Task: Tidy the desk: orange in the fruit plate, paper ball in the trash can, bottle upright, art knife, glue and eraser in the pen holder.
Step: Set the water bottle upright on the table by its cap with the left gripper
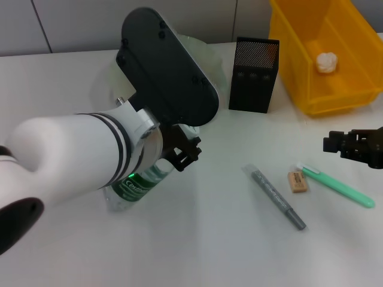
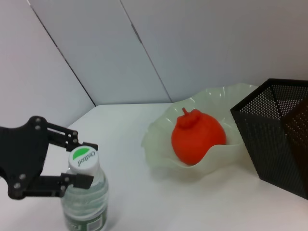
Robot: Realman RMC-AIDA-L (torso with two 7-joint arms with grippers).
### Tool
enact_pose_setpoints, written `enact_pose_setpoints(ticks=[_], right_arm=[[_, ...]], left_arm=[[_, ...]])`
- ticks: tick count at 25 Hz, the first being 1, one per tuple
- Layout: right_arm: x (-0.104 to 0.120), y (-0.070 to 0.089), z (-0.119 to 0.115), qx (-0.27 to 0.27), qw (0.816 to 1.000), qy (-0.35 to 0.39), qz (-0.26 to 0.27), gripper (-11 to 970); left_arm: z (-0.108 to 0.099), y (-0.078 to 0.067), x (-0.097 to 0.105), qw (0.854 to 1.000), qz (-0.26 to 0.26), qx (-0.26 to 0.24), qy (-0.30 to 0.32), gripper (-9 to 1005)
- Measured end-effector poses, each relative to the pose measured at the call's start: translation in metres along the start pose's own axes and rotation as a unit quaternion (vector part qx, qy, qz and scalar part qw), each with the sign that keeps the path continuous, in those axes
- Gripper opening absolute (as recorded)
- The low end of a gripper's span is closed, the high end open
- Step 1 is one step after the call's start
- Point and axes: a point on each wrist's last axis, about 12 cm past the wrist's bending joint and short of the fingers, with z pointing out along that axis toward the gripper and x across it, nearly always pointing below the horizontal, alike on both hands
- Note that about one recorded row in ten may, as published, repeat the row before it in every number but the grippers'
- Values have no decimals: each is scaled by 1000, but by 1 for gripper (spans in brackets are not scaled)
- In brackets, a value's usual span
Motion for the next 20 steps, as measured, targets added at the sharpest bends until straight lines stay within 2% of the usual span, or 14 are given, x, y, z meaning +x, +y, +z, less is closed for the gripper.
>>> enact_pose_setpoints(ticks=[6, 11, 13, 20], right_arm=[[1, 2, -1, -8, 1000, 2, -11, 335], [1, 1, -2, -4, 1000, -2, -10, 346], [1, 1, -2, -3, 1000, -2, -8, 425], [1, 1, -2, -2, 1000, -2, -7, 426]], left_arm=[[-13, 1, -2, 999, -15, -4, -28, 444], [-15, 1, -2, 999, -20, -5, -32, 445], [-16, 1, -2, 999, -22, -5, -36, 445], [-23, 7, 0, 998, -38, -14, -45, 445]])
